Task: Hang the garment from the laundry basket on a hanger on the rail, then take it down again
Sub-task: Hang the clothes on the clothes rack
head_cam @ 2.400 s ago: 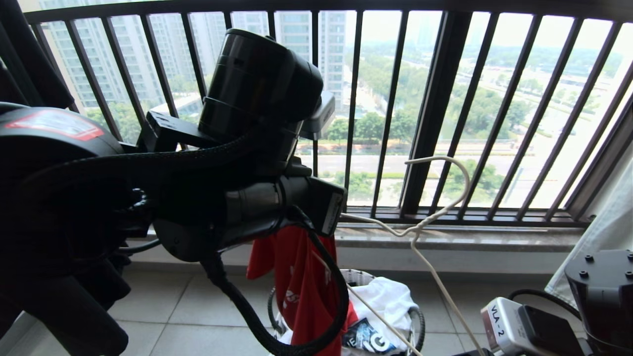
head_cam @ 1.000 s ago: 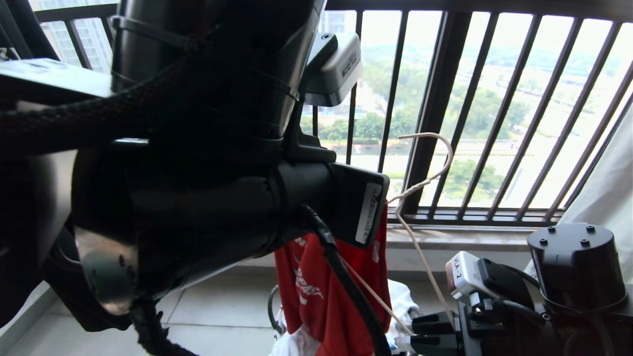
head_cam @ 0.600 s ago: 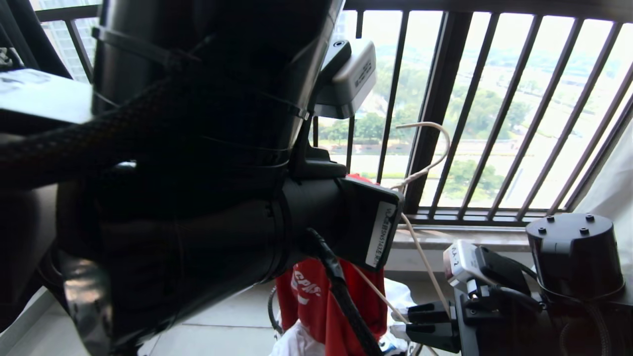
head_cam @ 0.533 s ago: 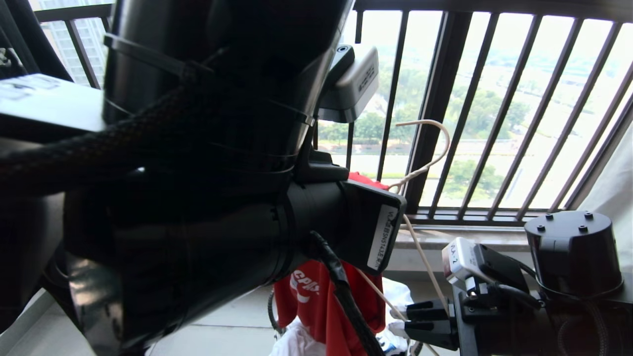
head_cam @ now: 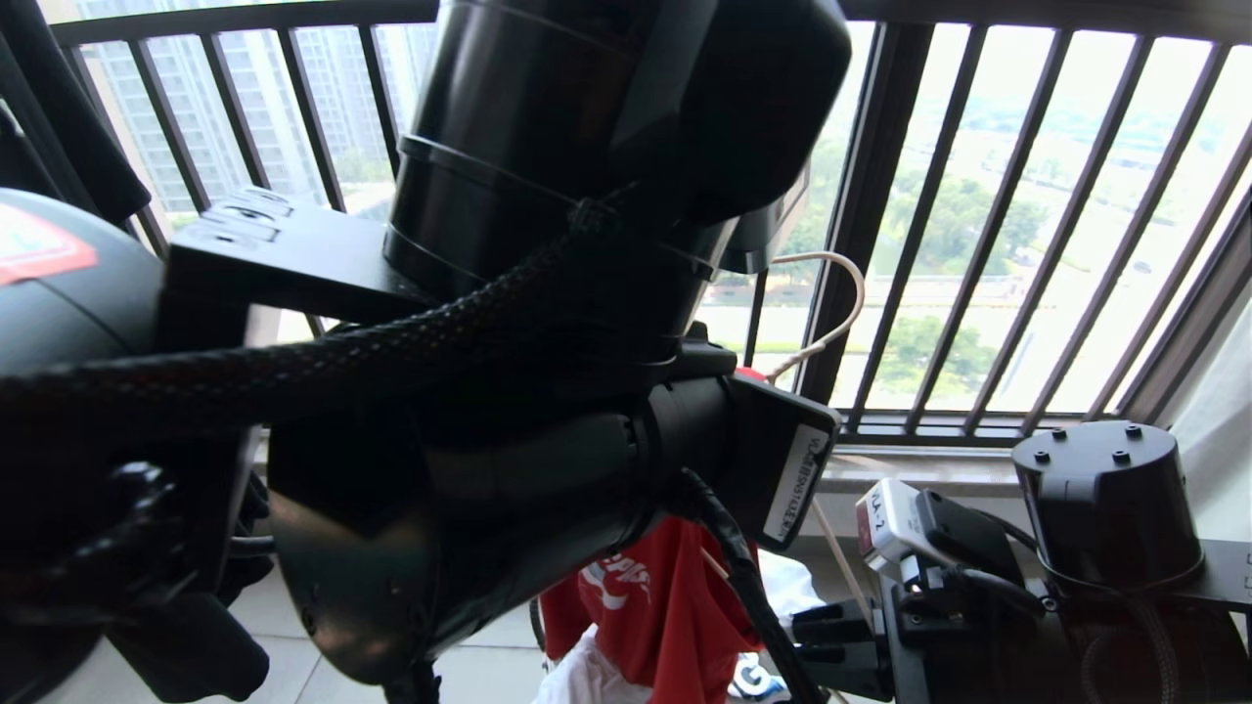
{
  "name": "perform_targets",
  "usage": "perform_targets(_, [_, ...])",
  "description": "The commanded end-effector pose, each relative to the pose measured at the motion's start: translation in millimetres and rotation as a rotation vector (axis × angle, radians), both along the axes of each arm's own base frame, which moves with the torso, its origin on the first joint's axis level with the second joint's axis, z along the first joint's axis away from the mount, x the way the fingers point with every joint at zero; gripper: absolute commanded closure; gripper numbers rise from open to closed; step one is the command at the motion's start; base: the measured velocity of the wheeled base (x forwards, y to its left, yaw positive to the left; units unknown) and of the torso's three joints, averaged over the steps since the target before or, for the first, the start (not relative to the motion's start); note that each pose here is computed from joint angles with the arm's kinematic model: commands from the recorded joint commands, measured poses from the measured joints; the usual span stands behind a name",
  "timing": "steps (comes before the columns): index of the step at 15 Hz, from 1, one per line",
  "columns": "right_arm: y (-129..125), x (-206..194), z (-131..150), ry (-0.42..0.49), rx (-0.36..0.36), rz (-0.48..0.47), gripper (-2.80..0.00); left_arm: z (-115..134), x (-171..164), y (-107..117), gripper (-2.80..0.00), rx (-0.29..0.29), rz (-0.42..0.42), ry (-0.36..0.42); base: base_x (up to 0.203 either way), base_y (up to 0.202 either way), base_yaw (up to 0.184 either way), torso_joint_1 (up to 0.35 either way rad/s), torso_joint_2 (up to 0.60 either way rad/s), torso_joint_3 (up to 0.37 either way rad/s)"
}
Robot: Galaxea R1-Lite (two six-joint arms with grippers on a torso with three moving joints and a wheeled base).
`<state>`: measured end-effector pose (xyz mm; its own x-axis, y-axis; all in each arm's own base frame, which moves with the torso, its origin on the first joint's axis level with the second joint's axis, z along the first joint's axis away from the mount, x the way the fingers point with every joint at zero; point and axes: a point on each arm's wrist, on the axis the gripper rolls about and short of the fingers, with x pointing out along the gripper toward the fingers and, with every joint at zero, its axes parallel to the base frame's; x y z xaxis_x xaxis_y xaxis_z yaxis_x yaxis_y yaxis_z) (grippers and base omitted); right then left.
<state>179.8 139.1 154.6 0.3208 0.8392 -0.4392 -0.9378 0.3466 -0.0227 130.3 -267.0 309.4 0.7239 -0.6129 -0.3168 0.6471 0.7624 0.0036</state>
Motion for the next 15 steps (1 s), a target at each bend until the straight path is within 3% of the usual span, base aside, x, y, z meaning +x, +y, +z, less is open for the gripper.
perform_targets(1, [-1.7,-2.8,4.2,-0.016,0.015,0.007,0.0,1.4,0.1,-2.3,0.0,-0.009,-0.038,0.016,0.0,0.0,0.0,0.0,0.0,0.0])
perform_targets(3, [-3.2,-5.5,7.6,-0.028,0.024,0.009,0.0,-3.7,-2.4,0.9,0.0,-0.002,-0.076,0.041,0.0,0.0,0.0,0.0,0.0,0.0])
perform_targets(12, [-7.6,-13.4,13.5,-0.037,0.057,0.045,0.0,3.0,-0.4,-5.7,0.0,-0.023,-0.085,0.023,0.0,0.0,0.0,0.0,0.0,0.0])
perform_targets(15, [-9.0,-13.9,20.7,-0.017,0.096,0.028,0.0,14.3,-7.4,4.8,0.0,-0.063,-0.118,0.016,0.0,0.0,0.0,0.0,0.0,0.0])
